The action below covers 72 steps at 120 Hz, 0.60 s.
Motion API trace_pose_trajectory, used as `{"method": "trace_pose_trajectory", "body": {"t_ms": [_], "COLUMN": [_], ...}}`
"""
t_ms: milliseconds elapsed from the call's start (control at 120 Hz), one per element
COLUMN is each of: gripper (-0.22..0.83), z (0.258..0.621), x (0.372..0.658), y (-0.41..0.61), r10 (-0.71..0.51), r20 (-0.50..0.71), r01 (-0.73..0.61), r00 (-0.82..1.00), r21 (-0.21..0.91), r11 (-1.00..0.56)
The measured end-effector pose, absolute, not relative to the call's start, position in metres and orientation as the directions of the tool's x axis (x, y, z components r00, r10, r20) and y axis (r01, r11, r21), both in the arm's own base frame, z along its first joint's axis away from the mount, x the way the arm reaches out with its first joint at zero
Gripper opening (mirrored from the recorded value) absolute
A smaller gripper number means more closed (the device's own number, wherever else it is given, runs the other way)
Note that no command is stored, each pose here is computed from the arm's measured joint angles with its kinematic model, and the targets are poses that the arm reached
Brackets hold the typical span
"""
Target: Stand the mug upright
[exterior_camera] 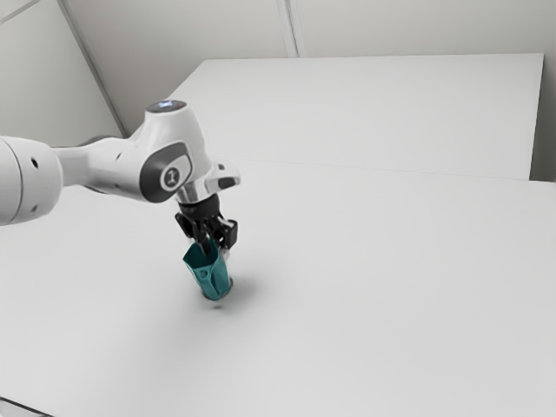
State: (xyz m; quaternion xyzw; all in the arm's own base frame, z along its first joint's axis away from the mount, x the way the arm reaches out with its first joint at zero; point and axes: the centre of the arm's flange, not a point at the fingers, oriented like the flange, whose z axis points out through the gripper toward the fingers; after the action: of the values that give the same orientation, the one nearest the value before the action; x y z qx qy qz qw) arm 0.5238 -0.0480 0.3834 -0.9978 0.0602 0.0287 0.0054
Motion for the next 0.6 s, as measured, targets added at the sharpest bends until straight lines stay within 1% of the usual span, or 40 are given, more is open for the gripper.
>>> {"method": "trace_pose_trajectory", "body": {"t_ms": [108, 175, 267, 408, 517, 600], "gripper": [0.22, 0.27, 0.38, 0.50, 0.54, 0.57], "z": [0.403, 0.421, 0.449, 0.498, 0.529, 0.544], "x": [0.529, 0.536, 0.548, 0.580, 0.605, 0.621], "y": [-0.048, -0.047, -0.047, -0.046, -0.037, -0.034], "r10": [-0.123, -0.124, -0.122, -0.110, -0.082, -0.068], "r20": [-0.029, -0.005, 0.031, 0.084, 0.090, 0.075], "r01": [-0.123, -0.124, -0.121, -0.108, -0.080, -0.067], "r00": [0.992, 0.992, 0.992, 0.990, 0.993, 0.995], "r21": [-0.010, -0.015, -0.021, -0.035, -0.030, -0.014], "r11": [-0.992, -0.992, -0.992, -0.994, -0.996, -0.998]}}
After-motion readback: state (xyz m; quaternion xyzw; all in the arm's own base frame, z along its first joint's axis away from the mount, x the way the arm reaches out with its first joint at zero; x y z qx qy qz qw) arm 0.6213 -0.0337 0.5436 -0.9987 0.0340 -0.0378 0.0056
